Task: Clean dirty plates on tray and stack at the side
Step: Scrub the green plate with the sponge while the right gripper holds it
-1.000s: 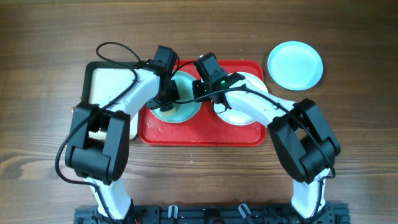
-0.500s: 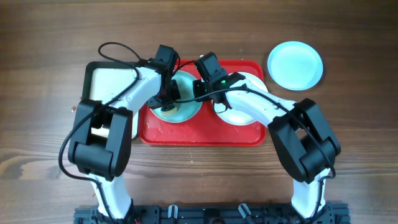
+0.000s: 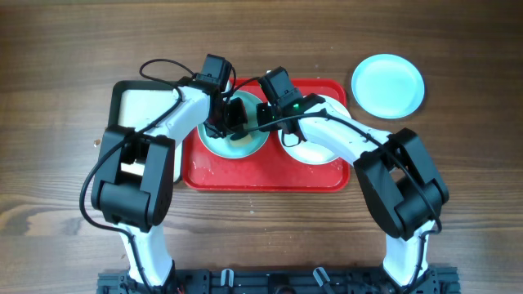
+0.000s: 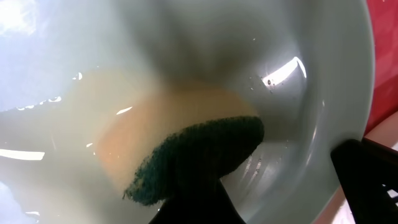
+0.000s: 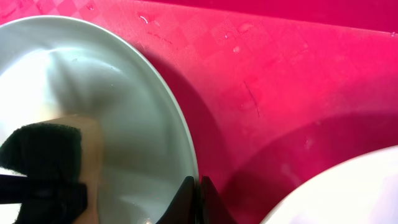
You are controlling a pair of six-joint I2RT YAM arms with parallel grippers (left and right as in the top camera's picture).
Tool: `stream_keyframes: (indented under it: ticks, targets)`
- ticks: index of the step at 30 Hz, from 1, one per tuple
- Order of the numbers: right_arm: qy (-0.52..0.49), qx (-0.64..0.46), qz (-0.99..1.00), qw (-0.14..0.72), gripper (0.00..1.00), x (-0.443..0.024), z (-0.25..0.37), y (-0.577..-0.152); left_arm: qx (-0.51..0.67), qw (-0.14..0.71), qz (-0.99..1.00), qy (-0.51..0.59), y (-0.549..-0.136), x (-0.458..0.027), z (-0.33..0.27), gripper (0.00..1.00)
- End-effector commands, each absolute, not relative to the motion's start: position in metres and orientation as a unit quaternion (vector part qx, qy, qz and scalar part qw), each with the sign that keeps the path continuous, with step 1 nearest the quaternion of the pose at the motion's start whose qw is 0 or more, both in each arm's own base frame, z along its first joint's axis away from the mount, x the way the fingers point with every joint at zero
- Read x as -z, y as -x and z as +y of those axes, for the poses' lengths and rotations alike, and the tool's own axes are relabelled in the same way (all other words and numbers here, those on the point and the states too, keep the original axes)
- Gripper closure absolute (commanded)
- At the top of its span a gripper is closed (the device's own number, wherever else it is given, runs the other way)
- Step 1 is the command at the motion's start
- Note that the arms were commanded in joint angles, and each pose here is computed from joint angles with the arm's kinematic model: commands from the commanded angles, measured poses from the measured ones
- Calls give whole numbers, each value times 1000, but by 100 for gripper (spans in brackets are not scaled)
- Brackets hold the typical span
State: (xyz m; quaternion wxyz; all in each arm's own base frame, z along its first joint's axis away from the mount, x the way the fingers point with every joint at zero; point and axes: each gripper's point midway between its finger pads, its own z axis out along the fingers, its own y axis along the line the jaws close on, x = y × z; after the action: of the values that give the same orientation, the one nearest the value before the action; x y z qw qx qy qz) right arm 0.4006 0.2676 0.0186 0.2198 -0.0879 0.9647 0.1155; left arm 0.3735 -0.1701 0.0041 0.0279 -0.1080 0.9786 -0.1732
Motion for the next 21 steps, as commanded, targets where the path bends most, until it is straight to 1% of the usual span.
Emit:
stream_keyframes:
  ticks: [1, 6, 9, 12, 16, 21]
  targets:
    - [95, -135, 965, 205, 96, -13, 281, -394, 186, 17, 978, 95, -360, -5, -174, 96]
    - [95, -135, 965, 205, 96, -13, 281, -394, 164, 117, 974, 105, -382, -67, -149, 96]
    - [95, -135, 965, 205, 96, -13, 281, -394, 134, 152, 971, 129, -382, -94, -126, 95]
    - [95, -135, 965, 205, 96, -13, 281, -394, 101, 152, 972, 146, -373, -100, -106, 95]
    - [95, -135, 965, 205, 96, -13, 281, -394, 33, 129, 973, 191, -358, -92, -74, 96]
    - [95, -135, 965, 205, 96, -13, 281, -394, 28, 121, 973, 193, -354, -91, -72, 95]
